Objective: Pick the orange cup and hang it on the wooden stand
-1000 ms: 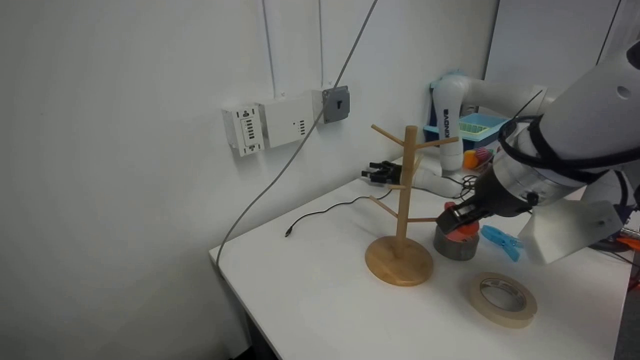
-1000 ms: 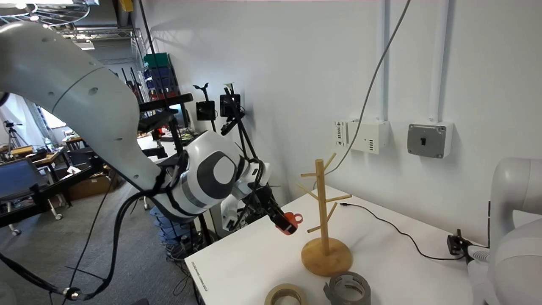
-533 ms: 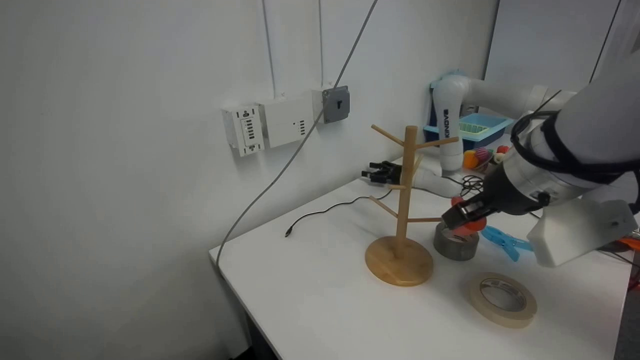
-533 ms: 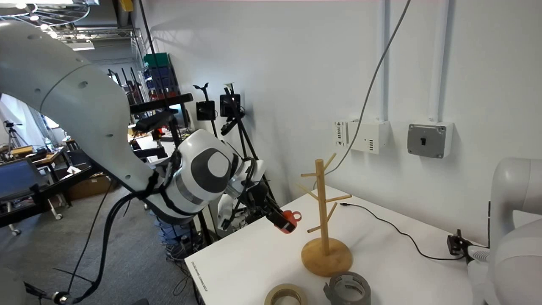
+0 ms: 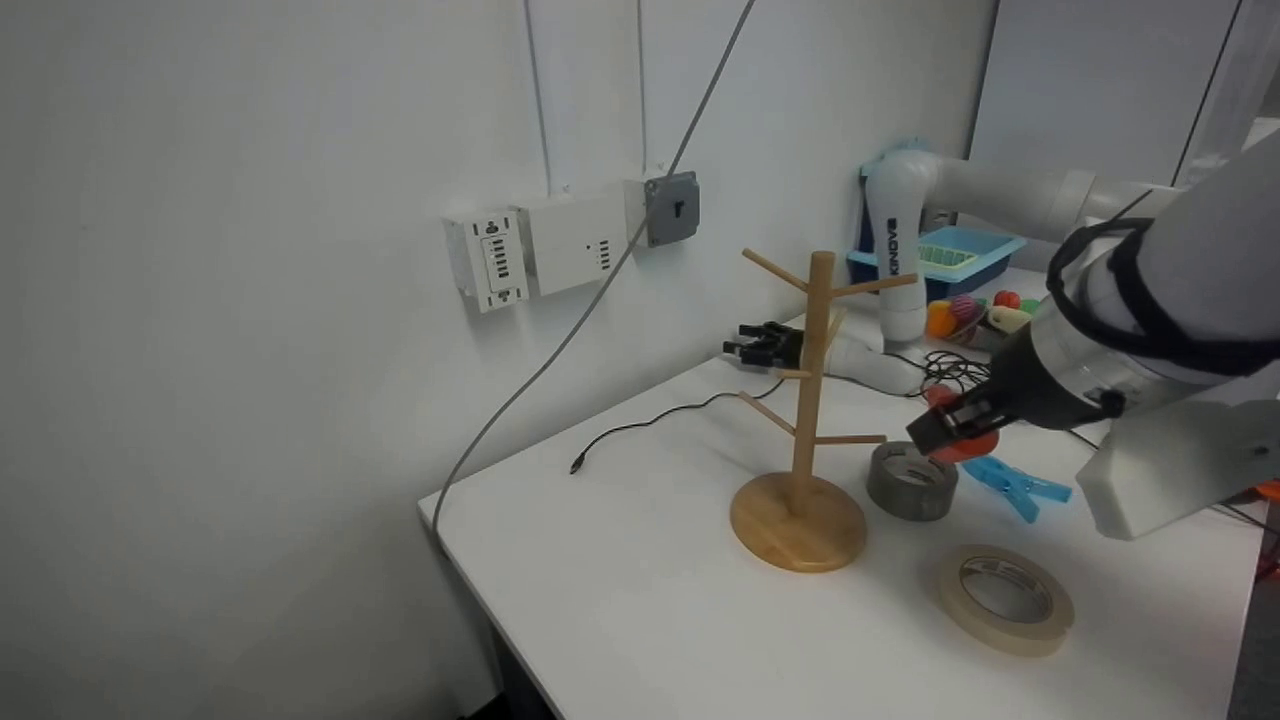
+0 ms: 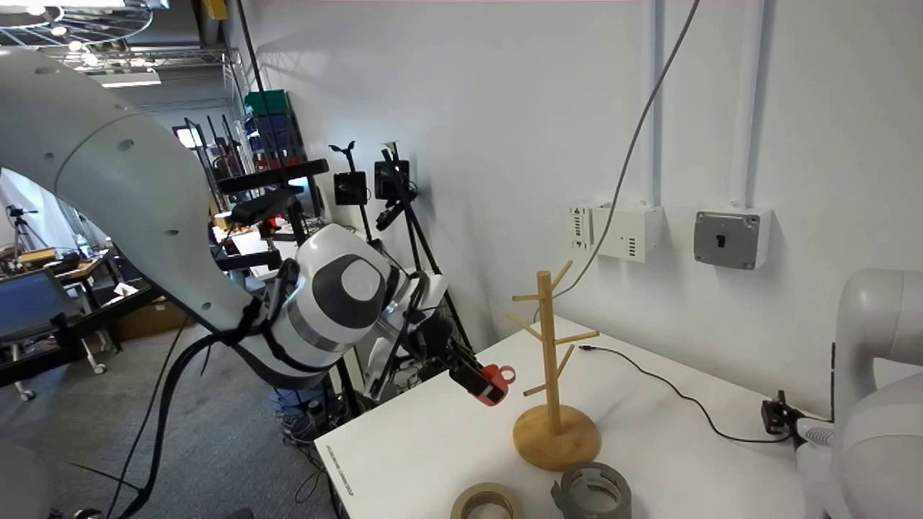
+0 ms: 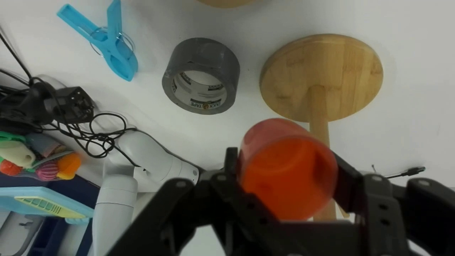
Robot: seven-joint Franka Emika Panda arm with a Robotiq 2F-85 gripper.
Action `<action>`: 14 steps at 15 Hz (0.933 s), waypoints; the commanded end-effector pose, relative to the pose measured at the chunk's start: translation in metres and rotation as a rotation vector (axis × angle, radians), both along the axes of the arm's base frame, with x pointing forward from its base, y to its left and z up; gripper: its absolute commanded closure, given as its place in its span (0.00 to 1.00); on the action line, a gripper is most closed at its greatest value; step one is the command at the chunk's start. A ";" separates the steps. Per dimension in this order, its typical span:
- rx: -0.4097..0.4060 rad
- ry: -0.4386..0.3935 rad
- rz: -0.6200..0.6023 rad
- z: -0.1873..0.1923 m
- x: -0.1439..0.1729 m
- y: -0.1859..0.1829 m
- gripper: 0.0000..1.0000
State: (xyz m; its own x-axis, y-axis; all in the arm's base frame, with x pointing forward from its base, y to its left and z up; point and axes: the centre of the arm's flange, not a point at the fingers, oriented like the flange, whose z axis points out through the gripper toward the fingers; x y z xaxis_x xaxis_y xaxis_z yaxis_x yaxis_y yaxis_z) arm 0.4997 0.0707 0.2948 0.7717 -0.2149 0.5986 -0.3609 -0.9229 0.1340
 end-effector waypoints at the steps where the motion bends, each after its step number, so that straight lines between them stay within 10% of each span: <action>1: -0.027 0.015 -0.019 -0.016 -0.009 0.001 0.66; 14: -0.104 0.026 -0.075 -0.036 0.017 0.011 0.66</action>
State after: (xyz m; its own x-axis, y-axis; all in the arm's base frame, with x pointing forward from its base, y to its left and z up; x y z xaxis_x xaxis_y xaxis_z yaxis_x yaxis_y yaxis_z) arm 0.5031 0.0847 0.2603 0.7767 -0.2320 0.5855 -0.4150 -0.8878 0.1988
